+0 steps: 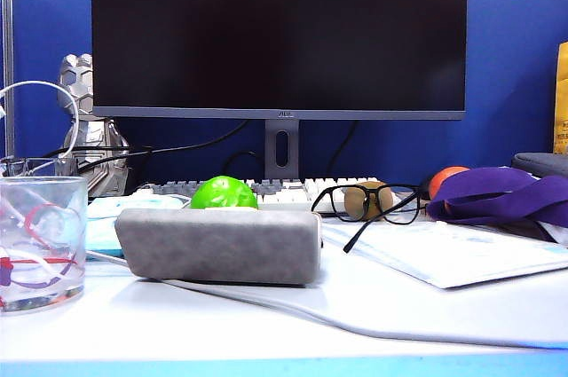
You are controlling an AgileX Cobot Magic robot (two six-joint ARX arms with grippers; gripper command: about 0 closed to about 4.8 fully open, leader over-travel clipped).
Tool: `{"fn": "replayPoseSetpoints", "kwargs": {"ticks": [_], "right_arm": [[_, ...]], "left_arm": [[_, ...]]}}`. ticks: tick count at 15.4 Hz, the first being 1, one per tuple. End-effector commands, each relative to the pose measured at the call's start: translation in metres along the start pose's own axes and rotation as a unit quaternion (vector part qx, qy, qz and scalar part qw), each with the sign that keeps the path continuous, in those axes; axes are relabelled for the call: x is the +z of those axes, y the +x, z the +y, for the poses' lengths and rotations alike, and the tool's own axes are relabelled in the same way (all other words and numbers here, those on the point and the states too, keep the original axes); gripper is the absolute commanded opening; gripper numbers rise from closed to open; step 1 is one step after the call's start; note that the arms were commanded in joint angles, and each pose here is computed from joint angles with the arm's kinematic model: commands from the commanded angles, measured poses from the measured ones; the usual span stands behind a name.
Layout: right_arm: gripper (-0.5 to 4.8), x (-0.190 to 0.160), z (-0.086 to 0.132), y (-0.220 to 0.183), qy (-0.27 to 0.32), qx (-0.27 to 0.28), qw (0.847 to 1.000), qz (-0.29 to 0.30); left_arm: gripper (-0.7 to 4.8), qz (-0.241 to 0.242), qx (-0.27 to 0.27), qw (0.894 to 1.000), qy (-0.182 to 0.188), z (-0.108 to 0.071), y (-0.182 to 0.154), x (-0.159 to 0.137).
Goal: Pick up the glasses, fold the temples of the glasses, place the glasses into the glasses case, and finally close the glasses case.
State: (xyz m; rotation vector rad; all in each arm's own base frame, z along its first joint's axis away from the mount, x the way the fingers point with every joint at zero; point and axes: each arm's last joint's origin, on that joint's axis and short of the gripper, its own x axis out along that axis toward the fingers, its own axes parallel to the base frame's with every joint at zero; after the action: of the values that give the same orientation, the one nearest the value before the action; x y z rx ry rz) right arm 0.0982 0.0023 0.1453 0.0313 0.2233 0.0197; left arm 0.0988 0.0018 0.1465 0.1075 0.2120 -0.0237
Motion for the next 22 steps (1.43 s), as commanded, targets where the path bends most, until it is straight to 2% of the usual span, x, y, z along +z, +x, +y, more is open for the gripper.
{"fn": "replayPoseSetpoints", "kwargs": {"ticks": [1, 4, 6, 7, 8, 9, 11, 13, 14, 15, 17, 21, 22], "right_arm": [[-0.06, -0.002, 0.000, 0.000, 0.002, 0.000, 1.000, 0.000], [-0.05, 0.002, 0.000, 0.000, 0.002, 0.003, 1.000, -0.014], [-0.05, 0.012, 0.001, -0.002, 0.002, 0.006, 0.999, -0.048], [-0.06, 0.021, 0.001, -0.005, 0.002, 0.006, 0.998, -0.066], [-0.06, 0.041, 0.001, -0.014, 0.014, 0.001, 0.995, -0.099], [-0.06, 0.057, 0.002, -0.021, 0.014, -0.001, 0.992, -0.124], [-0.06, 0.089, 0.001, -0.040, 0.020, -0.030, 0.984, -0.175], [-0.06, 0.119, 0.001, -0.053, 0.023, -0.041, 0.979, -0.196], [-0.06, 0.134, 0.002, -0.055, 0.023, -0.040, 0.979, -0.198], [-0.06, 0.165, 0.003, -0.053, 0.022, -0.040, 0.979, -0.196], [-0.06, 0.209, 0.005, -0.045, 0.022, -0.027, 0.982, -0.184], [-0.06, 0.302, 0.010, -0.011, 0.023, 0.002, 0.990, -0.139], [-0.06, 0.321, 0.013, -0.001, 0.018, 0.036, 0.991, -0.129]], "left_arm": [[-0.05, 0.008, -0.004, 1.000, -0.001, 0.000, 0.000, -0.002], [-0.05, 0.007, -0.004, 1.000, -0.001, 0.000, 0.000, -0.002], [-0.05, -0.005, -0.003, 1.000, 0.000, 0.000, 0.000, 0.001], [-0.05, -0.038, 0.002, 0.999, 0.001, 0.001, -0.001, 0.008], [-0.05, -0.146, 0.022, 0.989, 0.000, 0.004, -0.007, 0.035], [-0.05, -0.194, 0.052, 0.979, -0.016, 0.007, -0.013, 0.050], [-0.05, -0.231, 0.093, 0.966, -0.064, 0.013, -0.028, 0.077], [-0.05, -0.251, 0.091, 0.961, -0.074, 0.015, -0.037, 0.102], [-0.05, -0.253, 0.091, 0.960, -0.073, 0.016, -0.039, 0.115], [-0.05, -0.251, 0.113, 0.959, -0.075, 0.021, -0.040, 0.140], [-0.05, -0.249, 0.122, 0.958, -0.078, 0.025, -0.036, 0.174], [-0.05, -0.175, 0.100, 0.976, -0.086, 0.033, -0.018, 0.240], [-0.05, -0.157, 0.066, 0.982, -0.080, 0.033, -0.013, 0.255]]}}
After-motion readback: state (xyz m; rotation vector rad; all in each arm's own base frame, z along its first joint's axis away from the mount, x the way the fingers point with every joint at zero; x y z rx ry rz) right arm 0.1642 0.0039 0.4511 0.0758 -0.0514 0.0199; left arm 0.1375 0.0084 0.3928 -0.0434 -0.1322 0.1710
